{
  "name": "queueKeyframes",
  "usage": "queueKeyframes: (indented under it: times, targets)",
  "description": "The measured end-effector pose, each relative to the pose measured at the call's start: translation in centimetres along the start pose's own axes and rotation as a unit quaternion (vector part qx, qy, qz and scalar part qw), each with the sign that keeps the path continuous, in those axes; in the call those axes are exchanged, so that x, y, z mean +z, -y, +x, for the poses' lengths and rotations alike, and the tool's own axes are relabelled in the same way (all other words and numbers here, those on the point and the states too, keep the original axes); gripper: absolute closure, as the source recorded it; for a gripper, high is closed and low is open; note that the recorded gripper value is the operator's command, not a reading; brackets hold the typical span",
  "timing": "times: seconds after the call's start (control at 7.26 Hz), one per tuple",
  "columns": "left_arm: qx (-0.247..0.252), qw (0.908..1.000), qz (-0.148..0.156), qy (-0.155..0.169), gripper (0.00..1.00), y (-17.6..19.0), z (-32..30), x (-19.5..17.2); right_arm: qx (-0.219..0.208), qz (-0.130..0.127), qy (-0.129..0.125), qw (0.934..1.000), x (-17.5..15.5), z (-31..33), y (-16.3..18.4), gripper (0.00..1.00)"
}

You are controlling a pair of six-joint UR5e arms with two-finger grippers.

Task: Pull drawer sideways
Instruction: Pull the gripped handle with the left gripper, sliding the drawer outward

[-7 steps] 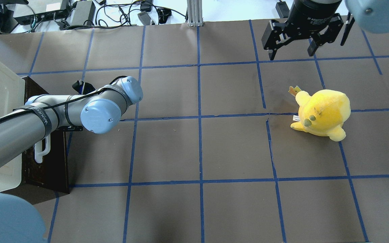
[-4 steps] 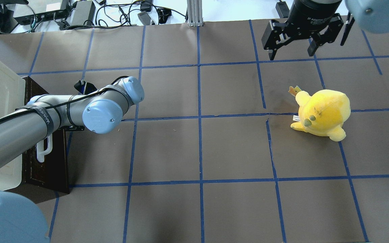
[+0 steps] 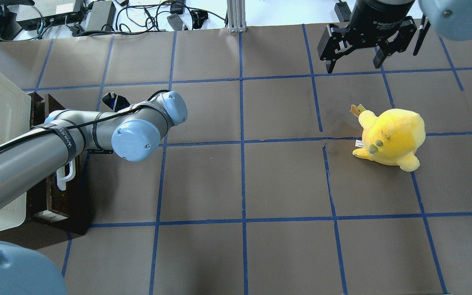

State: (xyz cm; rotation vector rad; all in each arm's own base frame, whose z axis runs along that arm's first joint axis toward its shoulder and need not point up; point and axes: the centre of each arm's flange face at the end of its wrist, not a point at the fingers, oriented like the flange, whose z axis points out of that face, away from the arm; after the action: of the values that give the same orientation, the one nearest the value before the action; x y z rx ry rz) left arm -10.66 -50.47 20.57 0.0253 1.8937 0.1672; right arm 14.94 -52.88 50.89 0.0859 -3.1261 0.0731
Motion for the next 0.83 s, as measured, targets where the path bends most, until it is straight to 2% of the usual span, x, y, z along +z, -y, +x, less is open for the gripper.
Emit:
queueKeyframes:
  times: [0.83]
  targets:
    - [0.003, 0.9996, 0.018, -0.022, 0.77, -0.6, 1.2, -3.2, 0.000, 0.000, 0.000, 1.0000, 0.0, 0.0, 0.0, 0.00]
